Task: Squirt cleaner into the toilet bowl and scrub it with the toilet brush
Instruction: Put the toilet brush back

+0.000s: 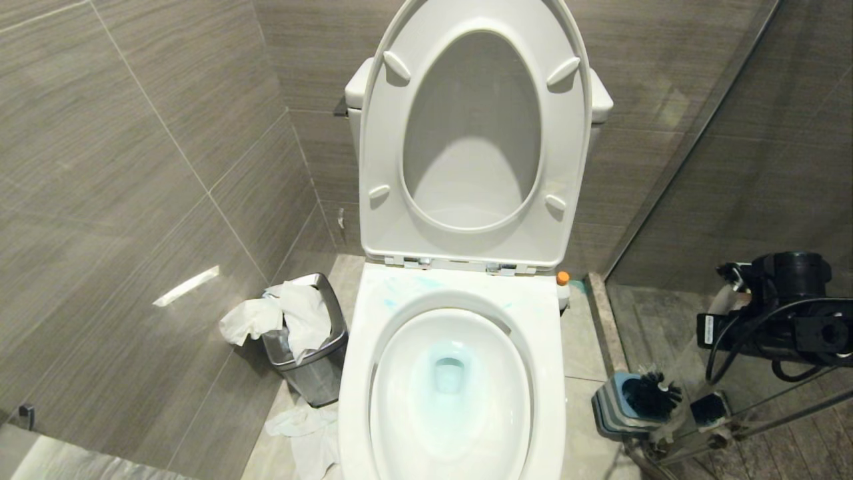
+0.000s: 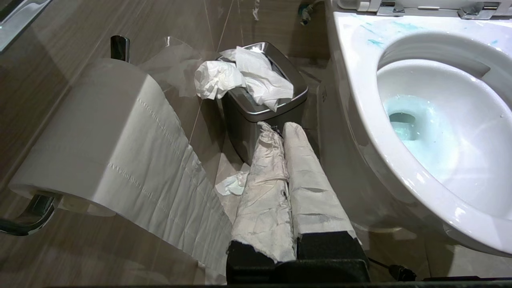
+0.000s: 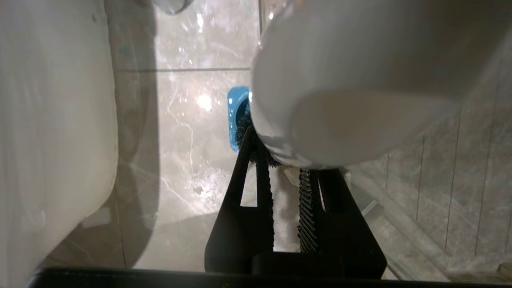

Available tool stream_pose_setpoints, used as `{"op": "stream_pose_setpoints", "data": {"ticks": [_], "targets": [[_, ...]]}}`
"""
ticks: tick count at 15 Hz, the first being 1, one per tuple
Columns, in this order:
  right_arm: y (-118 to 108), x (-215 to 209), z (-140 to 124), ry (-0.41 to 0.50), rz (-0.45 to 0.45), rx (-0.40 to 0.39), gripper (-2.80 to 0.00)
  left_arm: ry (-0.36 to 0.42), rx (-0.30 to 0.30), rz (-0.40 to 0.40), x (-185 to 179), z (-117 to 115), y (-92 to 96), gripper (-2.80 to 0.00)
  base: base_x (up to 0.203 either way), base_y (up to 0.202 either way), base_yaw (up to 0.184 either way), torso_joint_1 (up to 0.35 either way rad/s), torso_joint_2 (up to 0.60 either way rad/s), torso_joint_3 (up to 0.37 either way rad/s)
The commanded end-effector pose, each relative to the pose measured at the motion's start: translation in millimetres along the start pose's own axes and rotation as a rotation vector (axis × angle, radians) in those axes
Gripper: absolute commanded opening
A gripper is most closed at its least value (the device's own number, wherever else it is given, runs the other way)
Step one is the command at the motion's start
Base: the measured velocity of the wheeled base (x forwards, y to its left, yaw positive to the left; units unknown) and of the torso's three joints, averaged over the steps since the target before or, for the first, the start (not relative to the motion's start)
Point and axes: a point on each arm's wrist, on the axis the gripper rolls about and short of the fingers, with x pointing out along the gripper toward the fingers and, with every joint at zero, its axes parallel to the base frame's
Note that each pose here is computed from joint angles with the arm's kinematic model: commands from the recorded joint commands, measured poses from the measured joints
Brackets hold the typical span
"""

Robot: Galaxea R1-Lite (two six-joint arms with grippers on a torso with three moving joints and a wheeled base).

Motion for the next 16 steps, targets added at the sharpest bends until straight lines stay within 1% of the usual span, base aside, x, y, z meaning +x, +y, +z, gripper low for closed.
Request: {"op": "stream_pose_setpoints", "data": {"ticks": [1, 5, 9, 13, 16], "targets": [[0, 11, -6, 0.030, -0.006, -0.001, -2.80, 0.003, 0.000, 0.000, 0, 0, 0.0, -2.80, 0.000, 0.000, 0.000, 0.000, 0.00, 0.000], [2, 24, -10, -0.045, -0.014, -0.008, -2.80, 0.003, 0.000, 0.000, 0, 0, 0.0, -2.80, 0.000, 0.000, 0.000, 0.000, 0.00, 0.000], [4, 29, -18, -0.019, -0.007, -0.018, -2.80, 0.001, 0.001, 0.000, 0, 0, 0.0, -2.80, 0.000, 0.000, 0.000, 0.000, 0.00, 0.000], [13, 30, -29, 0.015, 0.013, -0.037, -2.80, 0.001, 0.000, 0.000, 0, 0, 0.0, -2.80, 0.000, 0.000, 0.000, 0.000, 0.00, 0.000], [18, 33, -35, -0.002, 0.025, -0.045, -2.80, 0.003, 0.000, 0.000, 0, 0, 0.0, -2.80, 0.000, 0.000, 0.000, 0.000, 0.00, 0.000]]}}
